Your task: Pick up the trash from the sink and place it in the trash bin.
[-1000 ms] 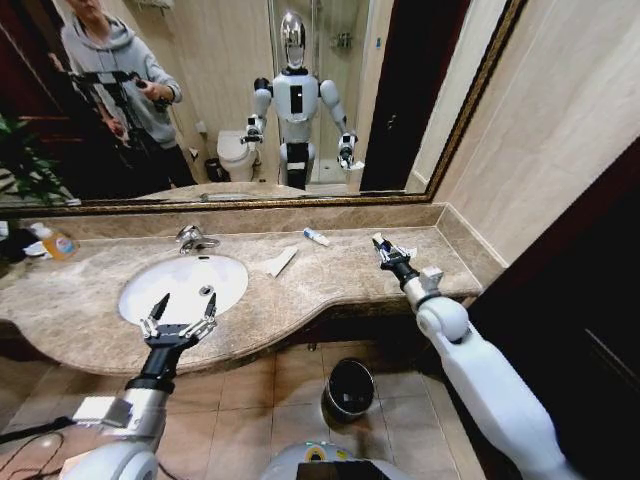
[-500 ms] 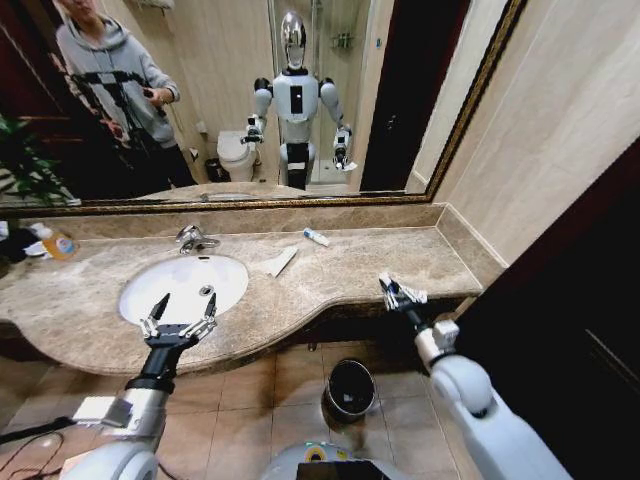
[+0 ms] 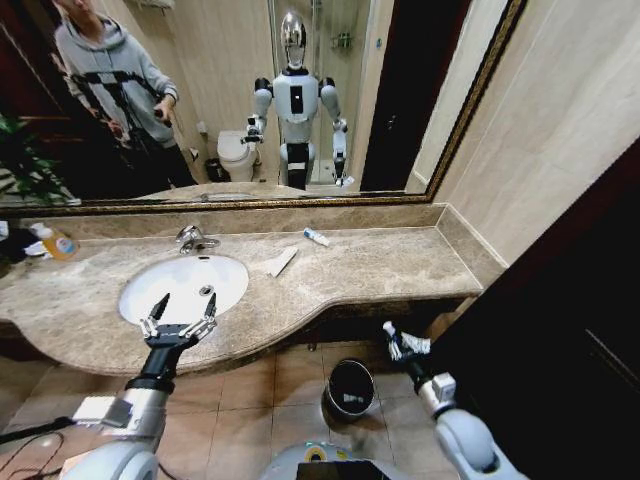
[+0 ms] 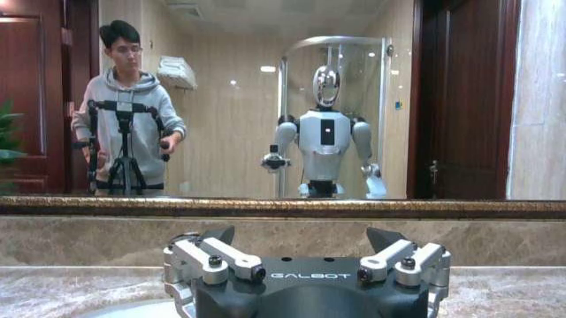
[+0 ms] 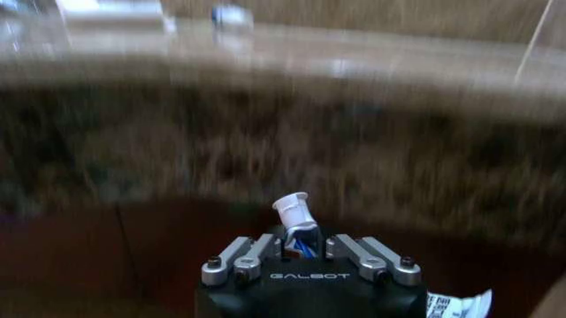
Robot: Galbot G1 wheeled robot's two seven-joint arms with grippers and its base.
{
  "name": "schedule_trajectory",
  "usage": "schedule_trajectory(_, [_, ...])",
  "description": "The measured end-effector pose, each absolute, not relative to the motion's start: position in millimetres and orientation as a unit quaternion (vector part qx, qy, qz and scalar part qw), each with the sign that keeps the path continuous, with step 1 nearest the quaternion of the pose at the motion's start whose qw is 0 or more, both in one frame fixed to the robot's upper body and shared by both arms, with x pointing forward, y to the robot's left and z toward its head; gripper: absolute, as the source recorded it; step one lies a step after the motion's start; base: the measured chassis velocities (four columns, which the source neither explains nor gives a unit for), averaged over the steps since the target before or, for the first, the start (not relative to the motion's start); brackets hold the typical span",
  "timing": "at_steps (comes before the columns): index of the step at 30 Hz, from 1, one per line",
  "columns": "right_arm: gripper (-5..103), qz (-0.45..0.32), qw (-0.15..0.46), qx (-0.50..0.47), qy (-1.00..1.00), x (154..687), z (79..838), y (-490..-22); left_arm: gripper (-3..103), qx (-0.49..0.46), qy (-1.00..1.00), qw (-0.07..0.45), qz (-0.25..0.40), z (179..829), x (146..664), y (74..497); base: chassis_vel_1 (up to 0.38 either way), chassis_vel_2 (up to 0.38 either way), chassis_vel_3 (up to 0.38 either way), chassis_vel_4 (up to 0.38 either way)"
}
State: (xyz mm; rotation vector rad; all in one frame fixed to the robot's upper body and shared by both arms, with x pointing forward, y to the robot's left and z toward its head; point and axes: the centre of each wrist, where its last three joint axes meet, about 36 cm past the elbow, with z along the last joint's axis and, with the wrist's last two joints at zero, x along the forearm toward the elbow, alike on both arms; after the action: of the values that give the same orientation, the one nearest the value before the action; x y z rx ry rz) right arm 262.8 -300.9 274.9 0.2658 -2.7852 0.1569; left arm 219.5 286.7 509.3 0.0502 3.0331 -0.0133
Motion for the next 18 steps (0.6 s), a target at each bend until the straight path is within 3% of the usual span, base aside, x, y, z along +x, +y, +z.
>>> schedule_trajectory(18, [21, 0.100, 0.301, 0.116, -0.941, 293, 156, -265, 100, 0.016, 0.998, 0.054, -0.004, 509, 219, 287, 0.000, 0.000, 0.000, 0.000])
